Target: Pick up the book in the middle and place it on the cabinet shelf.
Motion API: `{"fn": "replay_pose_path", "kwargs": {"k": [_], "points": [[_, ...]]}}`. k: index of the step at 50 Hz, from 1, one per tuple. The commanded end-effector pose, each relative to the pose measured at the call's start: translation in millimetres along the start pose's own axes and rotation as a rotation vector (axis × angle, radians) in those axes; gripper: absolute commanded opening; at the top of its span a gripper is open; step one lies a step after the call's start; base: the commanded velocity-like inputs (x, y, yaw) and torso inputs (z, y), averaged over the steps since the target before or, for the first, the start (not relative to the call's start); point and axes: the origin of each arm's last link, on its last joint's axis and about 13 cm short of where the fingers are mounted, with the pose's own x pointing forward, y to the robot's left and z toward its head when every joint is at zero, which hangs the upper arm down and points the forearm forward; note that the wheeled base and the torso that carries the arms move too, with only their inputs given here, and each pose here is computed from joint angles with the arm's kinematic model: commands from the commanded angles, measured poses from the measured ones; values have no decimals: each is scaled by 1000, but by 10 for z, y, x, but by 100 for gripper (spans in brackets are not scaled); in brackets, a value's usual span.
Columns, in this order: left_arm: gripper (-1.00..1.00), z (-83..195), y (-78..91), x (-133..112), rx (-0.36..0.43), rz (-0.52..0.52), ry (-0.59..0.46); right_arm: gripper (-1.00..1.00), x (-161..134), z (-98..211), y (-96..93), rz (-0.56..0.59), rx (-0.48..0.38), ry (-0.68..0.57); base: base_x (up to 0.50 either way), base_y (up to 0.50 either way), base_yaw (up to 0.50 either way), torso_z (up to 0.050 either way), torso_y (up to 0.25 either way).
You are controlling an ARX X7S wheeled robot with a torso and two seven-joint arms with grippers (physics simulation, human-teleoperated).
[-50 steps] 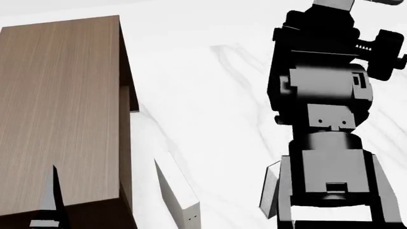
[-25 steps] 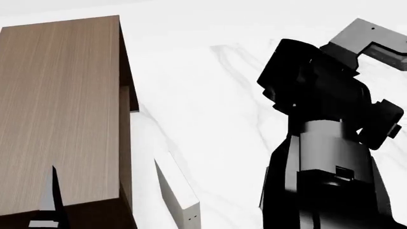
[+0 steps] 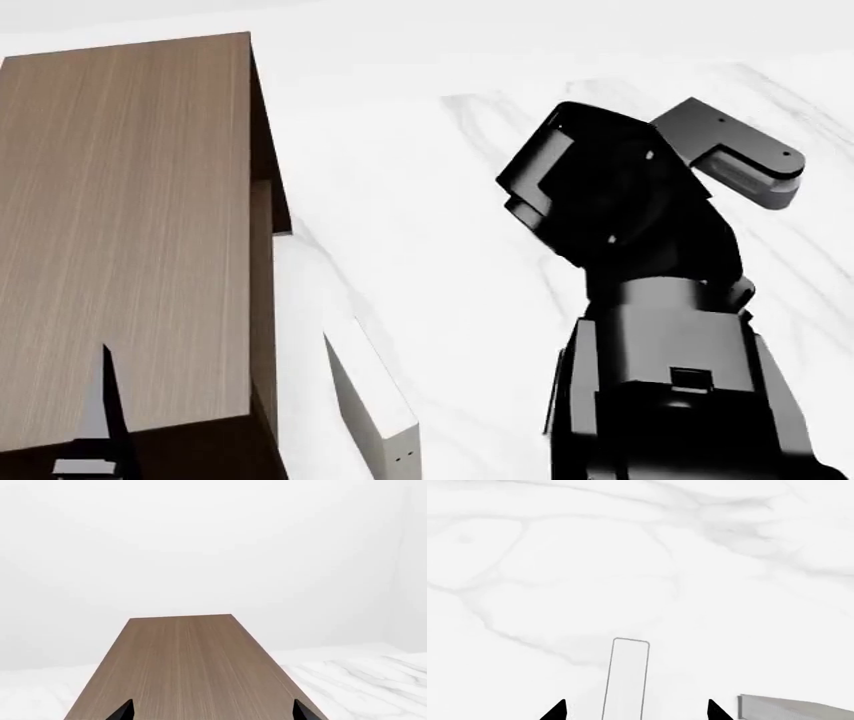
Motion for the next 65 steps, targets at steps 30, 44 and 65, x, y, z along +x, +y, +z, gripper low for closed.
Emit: {"fn": "replay_pose_path", "kwargs": {"k": [30, 44, 65], "points": [[100, 22, 32, 7, -17, 7, -20, 100, 183, -202, 12, 146, 15, 90, 0, 0, 0, 0, 0], [100, 28, 38, 15, -17, 10, -21, 100, 285, -231, -25, 135, 14, 83, 0, 0, 0, 0, 0], [100, 29, 46, 16, -16, 15, -25, 100, 411, -336, -50, 186, -12, 65, 0, 0, 0, 0, 0]]}}
